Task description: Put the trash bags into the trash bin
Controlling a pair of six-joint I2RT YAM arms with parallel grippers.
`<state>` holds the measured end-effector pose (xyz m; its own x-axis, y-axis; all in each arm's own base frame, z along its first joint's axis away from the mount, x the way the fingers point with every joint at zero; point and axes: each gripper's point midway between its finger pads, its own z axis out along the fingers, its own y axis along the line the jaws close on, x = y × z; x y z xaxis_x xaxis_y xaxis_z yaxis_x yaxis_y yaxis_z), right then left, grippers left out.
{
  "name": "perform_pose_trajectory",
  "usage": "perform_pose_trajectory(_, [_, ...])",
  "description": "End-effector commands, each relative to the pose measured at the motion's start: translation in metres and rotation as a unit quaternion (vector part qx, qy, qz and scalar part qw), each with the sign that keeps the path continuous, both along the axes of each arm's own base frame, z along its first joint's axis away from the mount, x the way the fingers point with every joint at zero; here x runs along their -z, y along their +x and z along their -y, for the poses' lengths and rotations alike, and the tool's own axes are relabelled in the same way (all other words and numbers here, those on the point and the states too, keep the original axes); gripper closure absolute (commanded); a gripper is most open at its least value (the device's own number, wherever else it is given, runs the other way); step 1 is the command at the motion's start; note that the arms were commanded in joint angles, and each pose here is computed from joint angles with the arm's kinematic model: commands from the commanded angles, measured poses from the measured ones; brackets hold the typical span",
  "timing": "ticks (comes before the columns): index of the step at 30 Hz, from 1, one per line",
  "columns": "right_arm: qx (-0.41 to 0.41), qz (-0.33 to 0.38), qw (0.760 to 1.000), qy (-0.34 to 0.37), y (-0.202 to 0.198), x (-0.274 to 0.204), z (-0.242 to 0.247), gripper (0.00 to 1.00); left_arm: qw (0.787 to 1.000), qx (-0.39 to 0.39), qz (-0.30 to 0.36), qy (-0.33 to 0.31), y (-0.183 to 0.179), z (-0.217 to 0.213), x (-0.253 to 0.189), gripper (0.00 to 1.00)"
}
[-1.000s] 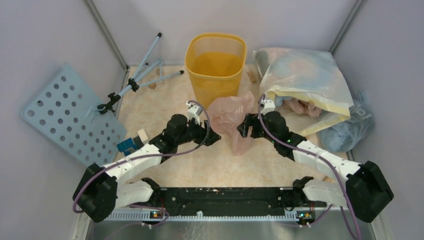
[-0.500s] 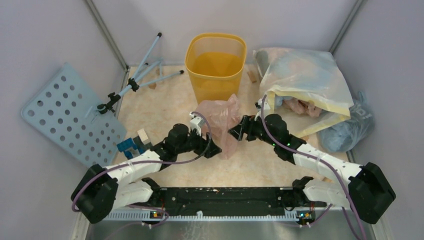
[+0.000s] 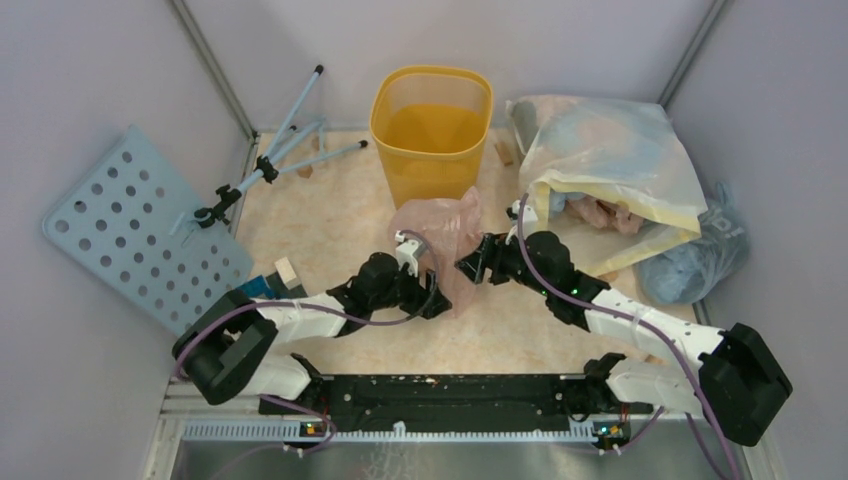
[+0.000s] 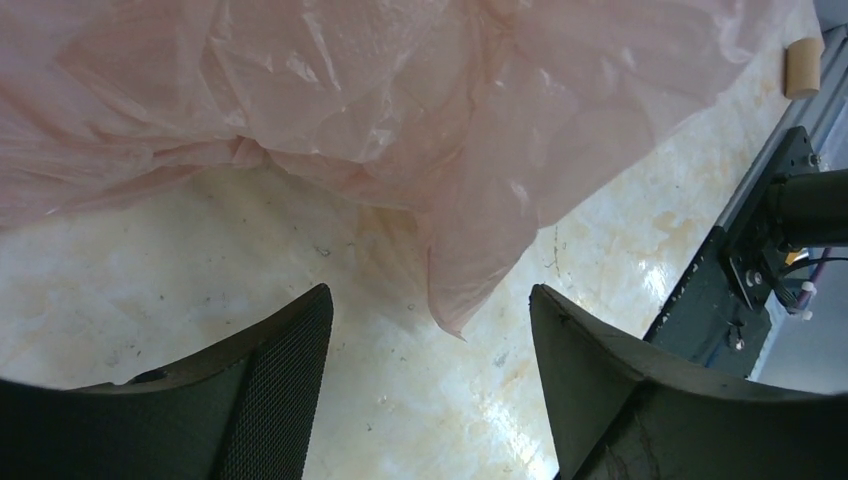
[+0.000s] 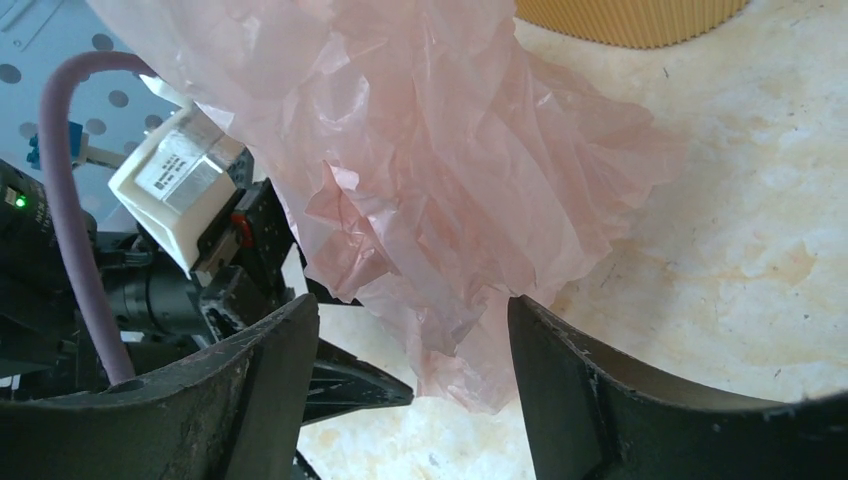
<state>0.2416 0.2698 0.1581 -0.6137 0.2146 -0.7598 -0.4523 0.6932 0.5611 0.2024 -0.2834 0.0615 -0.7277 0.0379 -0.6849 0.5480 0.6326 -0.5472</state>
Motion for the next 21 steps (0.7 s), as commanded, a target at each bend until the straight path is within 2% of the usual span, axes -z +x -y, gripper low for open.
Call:
perform_pose_trajectory(1, [0.001, 0.027, 1.000, 0.011, 0.003, -0.014, -0.003, 0.31, 0.999, -0.014, 0.032, -0.040, 0.014, 0.016, -0.014, 0.26])
perform_pose_trajectory(2, [0.001, 0.028, 1.000, 0.010, 0.003, -0.014, -0.003, 0.32, 0.998, -0.015, 0.034, -0.045, 0.015, 0.018, -0.014, 0.31])
perform_pose_trajectory(6, [0.011, 0.035, 0.999, -0.009, 0.005, -0.015, 0.003, 0.32, 0.999, -0.024, 0.037, -0.029, 0.021, 0.017, -0.011, 0.81])
perform_pose_trajectory(8, [0.022, 0.045, 0.998, -0.029, 0.007, -0.018, 0.012, 0.32, 0.999, -0.015, 0.039, -0.015, 0.018, 0.014, -0.012, 1.00])
perform_pose_trajectory(15, [0.052, 0.115, 0.989, -0.073, 0.002, -0.047, 0.047, 0.29, 0.999, 0.008, 0.026, 0.035, -0.006, -0.011, -0.022, 1.00])
perform_pose_trajectory(21, [0.073, 0.120, 0.984, -0.110, -0.002, -0.039, 0.070, 0.28, 1.000, 0.014, 0.011, 0.019, -0.026, -0.021, -0.029, 1.00])
